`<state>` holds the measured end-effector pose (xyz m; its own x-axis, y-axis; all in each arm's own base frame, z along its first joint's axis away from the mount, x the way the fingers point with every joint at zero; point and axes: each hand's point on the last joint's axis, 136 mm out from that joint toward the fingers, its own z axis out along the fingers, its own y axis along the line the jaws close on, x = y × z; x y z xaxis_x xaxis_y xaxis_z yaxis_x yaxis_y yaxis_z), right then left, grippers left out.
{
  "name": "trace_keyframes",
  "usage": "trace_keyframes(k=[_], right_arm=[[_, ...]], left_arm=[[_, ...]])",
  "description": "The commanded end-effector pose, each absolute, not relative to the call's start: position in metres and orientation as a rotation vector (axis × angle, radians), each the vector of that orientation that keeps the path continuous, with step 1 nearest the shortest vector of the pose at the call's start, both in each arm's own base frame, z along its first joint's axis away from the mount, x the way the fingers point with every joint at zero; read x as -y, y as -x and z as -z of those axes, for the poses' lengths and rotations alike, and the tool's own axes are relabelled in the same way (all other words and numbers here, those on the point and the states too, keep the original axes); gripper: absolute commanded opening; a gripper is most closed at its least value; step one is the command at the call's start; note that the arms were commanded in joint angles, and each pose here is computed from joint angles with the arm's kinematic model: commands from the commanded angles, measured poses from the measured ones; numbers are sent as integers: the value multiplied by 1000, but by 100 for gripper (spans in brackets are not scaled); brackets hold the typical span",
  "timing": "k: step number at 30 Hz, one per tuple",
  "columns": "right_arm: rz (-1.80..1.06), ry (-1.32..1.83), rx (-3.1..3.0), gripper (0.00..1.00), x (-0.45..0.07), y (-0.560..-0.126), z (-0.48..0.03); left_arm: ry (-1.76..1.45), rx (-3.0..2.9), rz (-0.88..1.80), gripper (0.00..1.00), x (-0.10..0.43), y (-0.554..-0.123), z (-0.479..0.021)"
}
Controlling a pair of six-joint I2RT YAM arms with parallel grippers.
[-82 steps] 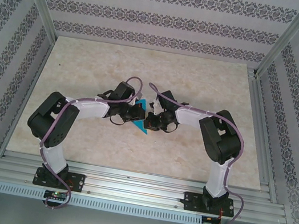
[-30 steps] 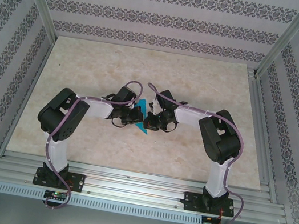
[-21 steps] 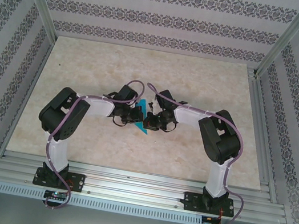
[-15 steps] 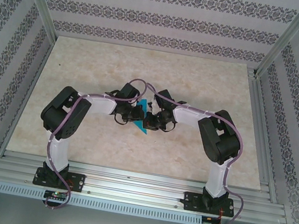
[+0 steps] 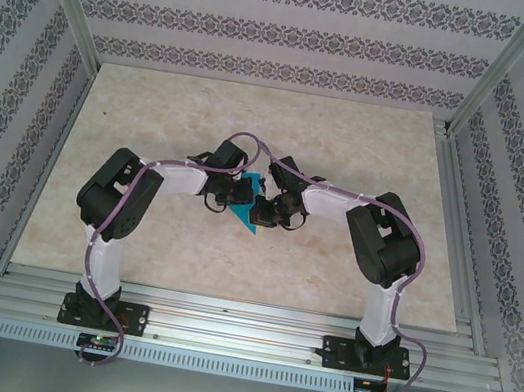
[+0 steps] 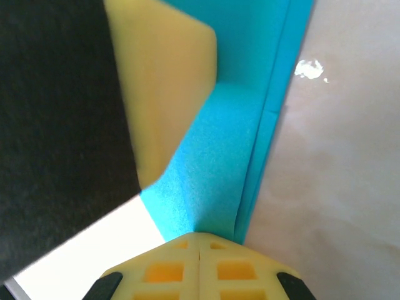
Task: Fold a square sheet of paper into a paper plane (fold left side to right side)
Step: Fourth fold the wing at the center of the table.
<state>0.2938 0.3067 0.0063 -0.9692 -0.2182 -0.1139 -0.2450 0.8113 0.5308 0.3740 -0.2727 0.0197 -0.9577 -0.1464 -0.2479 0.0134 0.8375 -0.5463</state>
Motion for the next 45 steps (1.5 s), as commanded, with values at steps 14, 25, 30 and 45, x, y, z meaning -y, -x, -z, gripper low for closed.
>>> trace_keyframes(k=[14, 25, 30, 45], right_arm=[[-420, 356, -3300, 2, -243, -229, 67], [-407, 365, -3302, 2, -242, -227, 67], [-405, 370, -3301, 2, -242, -227, 67], [-423, 372, -3292, 2, -247, -231, 66]], left_arm=[[167, -2575, 643, 10, 222, -441, -19], [192, -2568, 570, 10, 206, -468, -13], [204, -2574, 544, 10, 196, -477, -10], [243, -2567, 484, 11, 159, -513, -10]])
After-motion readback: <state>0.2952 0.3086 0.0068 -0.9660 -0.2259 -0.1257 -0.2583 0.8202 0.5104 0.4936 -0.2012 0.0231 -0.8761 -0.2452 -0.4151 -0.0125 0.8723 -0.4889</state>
